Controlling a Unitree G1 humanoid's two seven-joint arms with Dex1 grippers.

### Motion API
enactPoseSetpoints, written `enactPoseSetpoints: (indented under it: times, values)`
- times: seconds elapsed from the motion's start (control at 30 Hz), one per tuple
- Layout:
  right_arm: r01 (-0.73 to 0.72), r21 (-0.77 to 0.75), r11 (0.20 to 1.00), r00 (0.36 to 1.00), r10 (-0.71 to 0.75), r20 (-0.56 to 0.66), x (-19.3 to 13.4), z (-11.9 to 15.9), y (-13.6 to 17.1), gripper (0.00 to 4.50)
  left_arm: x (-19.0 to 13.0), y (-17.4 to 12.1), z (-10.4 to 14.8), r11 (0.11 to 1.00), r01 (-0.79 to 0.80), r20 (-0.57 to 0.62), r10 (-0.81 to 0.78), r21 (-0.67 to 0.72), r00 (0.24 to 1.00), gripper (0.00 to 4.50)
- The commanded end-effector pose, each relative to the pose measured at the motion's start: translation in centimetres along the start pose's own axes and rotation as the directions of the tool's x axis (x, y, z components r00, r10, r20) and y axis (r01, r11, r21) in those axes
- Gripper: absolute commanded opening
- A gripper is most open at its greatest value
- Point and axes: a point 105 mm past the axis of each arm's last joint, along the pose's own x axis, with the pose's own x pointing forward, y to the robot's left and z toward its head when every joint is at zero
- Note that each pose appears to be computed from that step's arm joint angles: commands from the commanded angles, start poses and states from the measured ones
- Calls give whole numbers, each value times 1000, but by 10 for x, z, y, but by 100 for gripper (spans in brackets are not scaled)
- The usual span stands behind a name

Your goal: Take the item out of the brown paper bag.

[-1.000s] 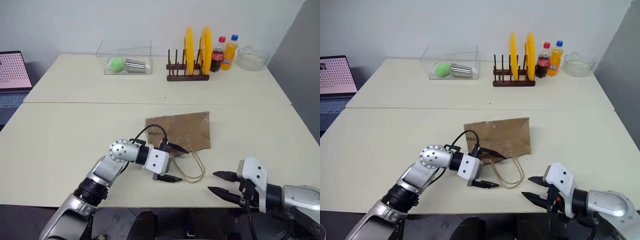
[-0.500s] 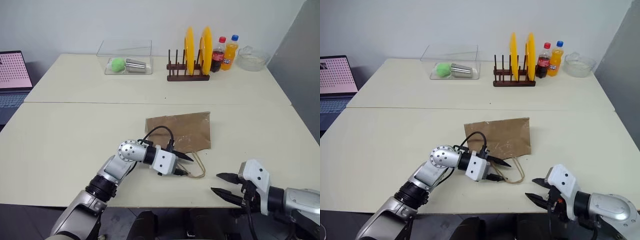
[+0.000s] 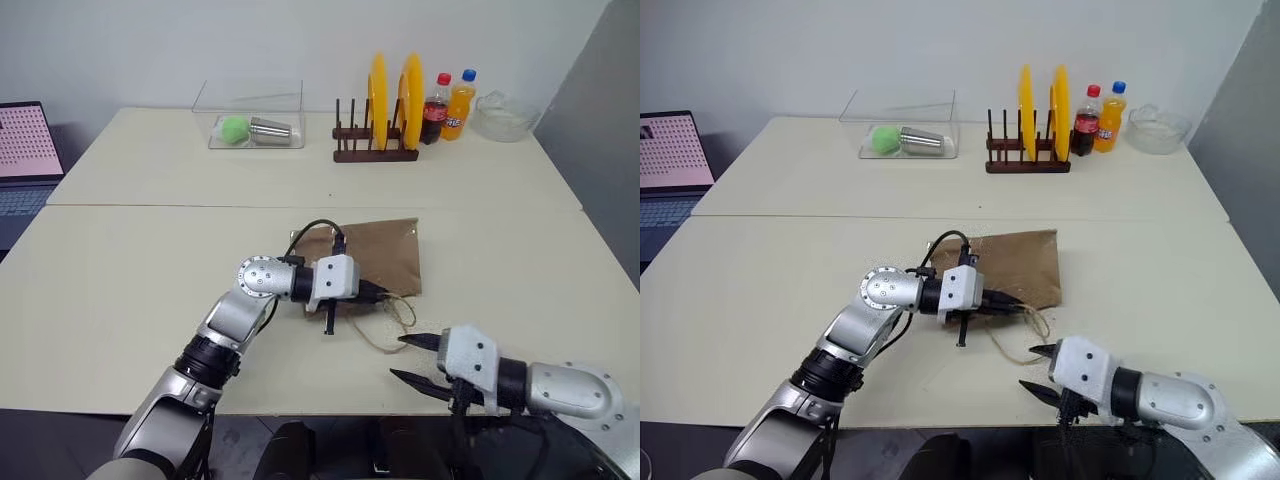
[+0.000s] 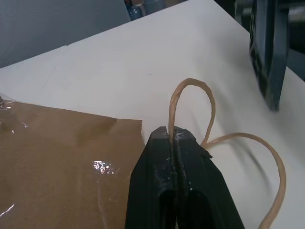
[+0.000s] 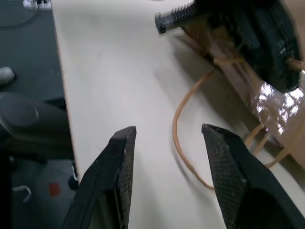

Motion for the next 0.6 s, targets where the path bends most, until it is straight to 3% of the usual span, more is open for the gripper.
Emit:
enactPoseSetpoints:
  times: [0.03, 0.37, 0.47, 0.6]
  values:
    - [27, -96, 995, 999, -24, 32, 8, 7, -11, 230, -4, 10, 21, 998, -40, 49, 38, 45, 998, 1]
    - [15, -189, 982, 999, -23, -42, 42, -14, -24, 230, -11, 20, 29, 995, -90, 56, 88, 33, 995, 1]
    - [20, -199, 980, 998, -30, -47, 47, -17, -25, 167, -13, 25, 31, 994, -107, 57, 105, 34, 993, 0]
    - [22, -183, 983, 999, -28, -26, 46, -11, -21, 31, -16, 28, 32, 992, -120, 51, 118, 41, 992, 0]
